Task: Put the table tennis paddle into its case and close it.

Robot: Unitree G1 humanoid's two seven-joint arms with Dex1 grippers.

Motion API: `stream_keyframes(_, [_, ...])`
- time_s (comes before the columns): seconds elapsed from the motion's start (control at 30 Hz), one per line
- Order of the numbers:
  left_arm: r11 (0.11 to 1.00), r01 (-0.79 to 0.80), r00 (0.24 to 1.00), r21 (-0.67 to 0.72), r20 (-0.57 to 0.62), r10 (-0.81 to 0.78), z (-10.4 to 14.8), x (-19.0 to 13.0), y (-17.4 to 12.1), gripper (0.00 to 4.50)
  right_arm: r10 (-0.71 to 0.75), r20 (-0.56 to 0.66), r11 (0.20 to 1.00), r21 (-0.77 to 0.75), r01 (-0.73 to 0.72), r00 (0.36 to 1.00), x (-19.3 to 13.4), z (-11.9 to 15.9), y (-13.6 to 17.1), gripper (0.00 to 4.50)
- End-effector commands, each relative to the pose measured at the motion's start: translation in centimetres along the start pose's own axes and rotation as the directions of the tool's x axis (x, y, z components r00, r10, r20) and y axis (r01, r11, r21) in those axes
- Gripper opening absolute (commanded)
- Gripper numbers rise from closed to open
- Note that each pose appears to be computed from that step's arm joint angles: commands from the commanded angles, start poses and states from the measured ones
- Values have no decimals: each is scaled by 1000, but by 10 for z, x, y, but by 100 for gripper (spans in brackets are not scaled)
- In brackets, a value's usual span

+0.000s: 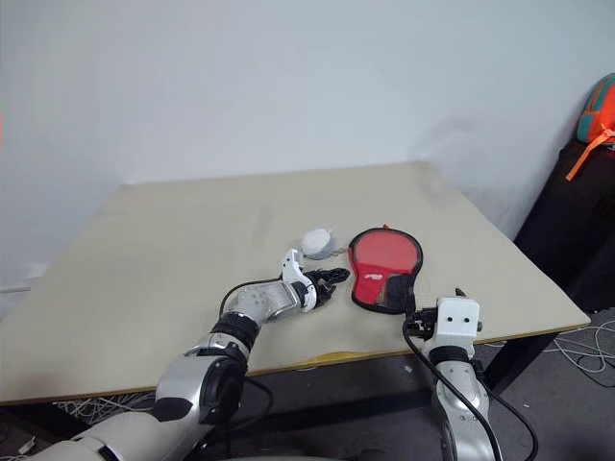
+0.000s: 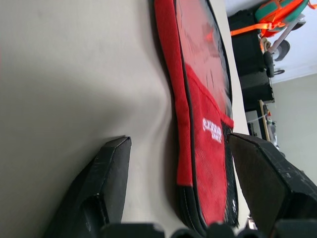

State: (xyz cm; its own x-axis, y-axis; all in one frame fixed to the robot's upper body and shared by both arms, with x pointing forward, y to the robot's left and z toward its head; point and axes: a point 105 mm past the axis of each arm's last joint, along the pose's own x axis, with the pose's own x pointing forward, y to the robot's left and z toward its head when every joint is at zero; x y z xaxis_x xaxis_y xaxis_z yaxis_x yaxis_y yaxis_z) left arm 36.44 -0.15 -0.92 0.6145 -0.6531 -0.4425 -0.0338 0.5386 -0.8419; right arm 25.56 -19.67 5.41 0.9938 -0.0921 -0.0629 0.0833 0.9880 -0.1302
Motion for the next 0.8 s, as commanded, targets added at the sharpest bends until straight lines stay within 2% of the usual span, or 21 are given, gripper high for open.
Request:
stream_keyframes(0.03, [-163, 393, 827, 905, -425, -369, 82, -110, -144, 346, -37, 72, 981, 193, 23, 997, 90, 80, -3, 445])
stream_keyframes(0.8, [-169, 411, 806, 896, -444, -392, 81, -115, -147, 346, -27, 76, 981, 195, 11, 997, 92, 82, 0, 445])
